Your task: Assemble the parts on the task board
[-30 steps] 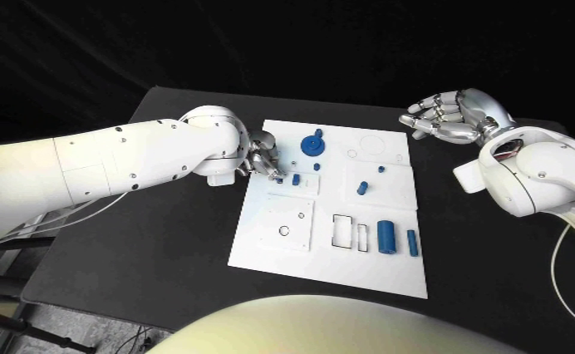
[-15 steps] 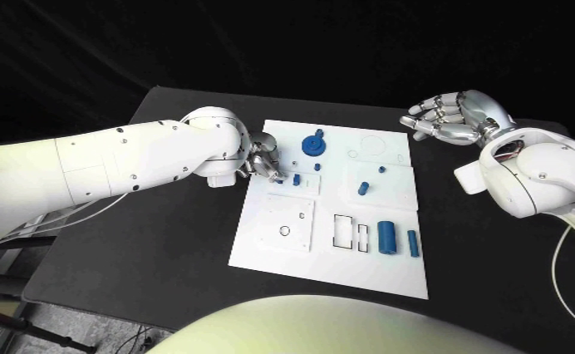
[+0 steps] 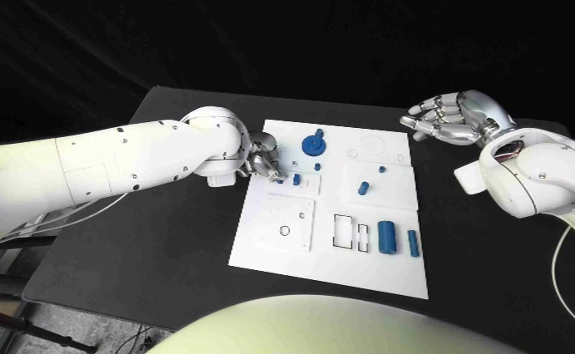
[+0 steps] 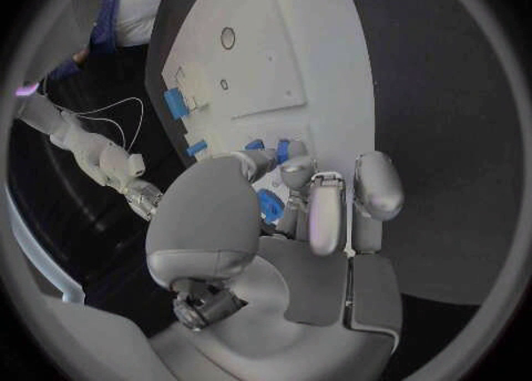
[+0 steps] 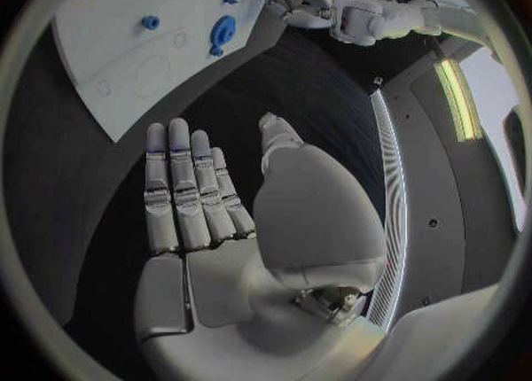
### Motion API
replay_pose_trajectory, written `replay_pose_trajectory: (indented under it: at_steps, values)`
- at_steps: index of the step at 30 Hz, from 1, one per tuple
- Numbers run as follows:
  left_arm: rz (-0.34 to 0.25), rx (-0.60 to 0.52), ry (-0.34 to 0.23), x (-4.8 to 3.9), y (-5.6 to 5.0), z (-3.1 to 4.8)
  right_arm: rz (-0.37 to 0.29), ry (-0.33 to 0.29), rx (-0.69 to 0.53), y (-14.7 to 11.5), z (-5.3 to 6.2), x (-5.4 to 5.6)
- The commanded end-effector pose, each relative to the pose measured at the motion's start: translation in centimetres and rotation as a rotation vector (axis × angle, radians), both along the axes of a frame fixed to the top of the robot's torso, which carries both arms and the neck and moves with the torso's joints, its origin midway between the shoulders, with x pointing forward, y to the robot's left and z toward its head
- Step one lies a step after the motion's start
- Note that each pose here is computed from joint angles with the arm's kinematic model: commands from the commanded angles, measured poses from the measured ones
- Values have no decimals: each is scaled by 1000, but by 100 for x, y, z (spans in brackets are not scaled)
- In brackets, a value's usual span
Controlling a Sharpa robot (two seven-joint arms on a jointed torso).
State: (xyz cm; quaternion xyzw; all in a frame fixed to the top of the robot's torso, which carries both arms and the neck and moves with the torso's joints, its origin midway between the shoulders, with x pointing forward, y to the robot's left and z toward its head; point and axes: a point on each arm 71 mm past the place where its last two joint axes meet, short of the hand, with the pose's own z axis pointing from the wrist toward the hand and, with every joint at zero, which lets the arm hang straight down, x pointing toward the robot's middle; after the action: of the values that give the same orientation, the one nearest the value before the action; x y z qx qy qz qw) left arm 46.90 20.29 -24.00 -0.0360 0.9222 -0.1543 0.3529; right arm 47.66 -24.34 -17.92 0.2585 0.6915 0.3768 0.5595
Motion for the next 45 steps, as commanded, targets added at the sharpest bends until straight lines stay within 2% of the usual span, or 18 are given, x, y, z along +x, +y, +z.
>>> replay_pose_trajectory:
  at_steps: [1, 17, 45]
  values:
    - [-18, 10, 18, -11, -24, -28, 17, 2, 0, 19, -4, -5]
    - [-44, 31, 56, -14, -80, -107, 18, 13, 13, 33, -9, -10]
    - [-39, 24, 54, -13, -93, -110, 13, 19, 19, 27, -22, -5]
